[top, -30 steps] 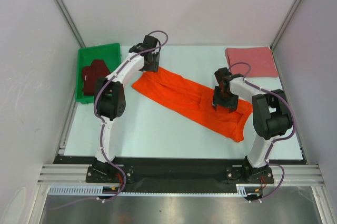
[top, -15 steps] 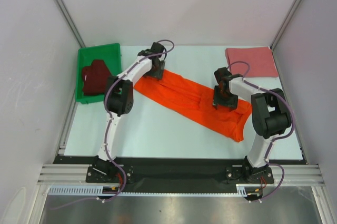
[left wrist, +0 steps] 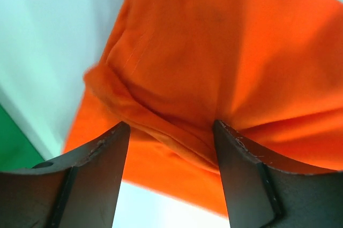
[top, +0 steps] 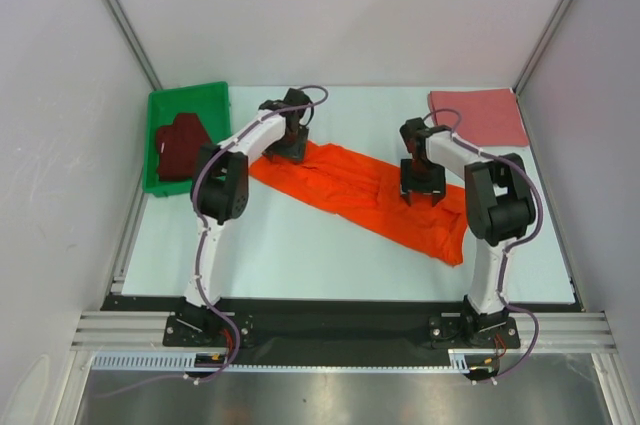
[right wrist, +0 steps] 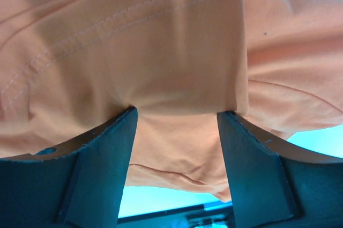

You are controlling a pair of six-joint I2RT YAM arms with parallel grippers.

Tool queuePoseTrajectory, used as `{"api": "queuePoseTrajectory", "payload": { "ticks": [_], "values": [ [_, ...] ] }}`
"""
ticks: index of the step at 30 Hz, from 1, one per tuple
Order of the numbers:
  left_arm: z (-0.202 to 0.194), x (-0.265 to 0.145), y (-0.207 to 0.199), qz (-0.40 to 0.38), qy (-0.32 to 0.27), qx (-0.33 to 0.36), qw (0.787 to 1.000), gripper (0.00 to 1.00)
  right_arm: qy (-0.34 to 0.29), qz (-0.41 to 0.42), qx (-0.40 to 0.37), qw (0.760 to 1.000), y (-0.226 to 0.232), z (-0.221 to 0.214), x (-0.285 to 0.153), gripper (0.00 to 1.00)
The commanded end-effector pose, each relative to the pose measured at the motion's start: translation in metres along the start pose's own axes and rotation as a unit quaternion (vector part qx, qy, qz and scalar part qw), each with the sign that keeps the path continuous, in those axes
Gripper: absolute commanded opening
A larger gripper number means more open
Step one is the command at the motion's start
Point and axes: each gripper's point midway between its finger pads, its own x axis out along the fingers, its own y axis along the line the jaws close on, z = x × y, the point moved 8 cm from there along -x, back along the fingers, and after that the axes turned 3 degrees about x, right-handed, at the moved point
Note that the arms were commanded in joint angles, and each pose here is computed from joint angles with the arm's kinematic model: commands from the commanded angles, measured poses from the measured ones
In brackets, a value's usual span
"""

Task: Fold and stack the t-shirts
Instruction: Fold the tshirt

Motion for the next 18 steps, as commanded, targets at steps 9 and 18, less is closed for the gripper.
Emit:
{"api": "queuePoseTrajectory", "payload": {
  "ticks": [9,18],
  "values": [
    [-0.161,-0.038,-0.040,-0.121,0.219,0.036,0.968,0.69,-0.094,0.069,-0.072,0.991,0.099,0.067,0.046,0.70],
    [-0.226,-0.089,-0.066,-0.190,0.212,-0.009,0.959,0.67,-0.107,0.114,-0.119,0.980,0.156,0.103,0.056,0.70]
  ]
}}
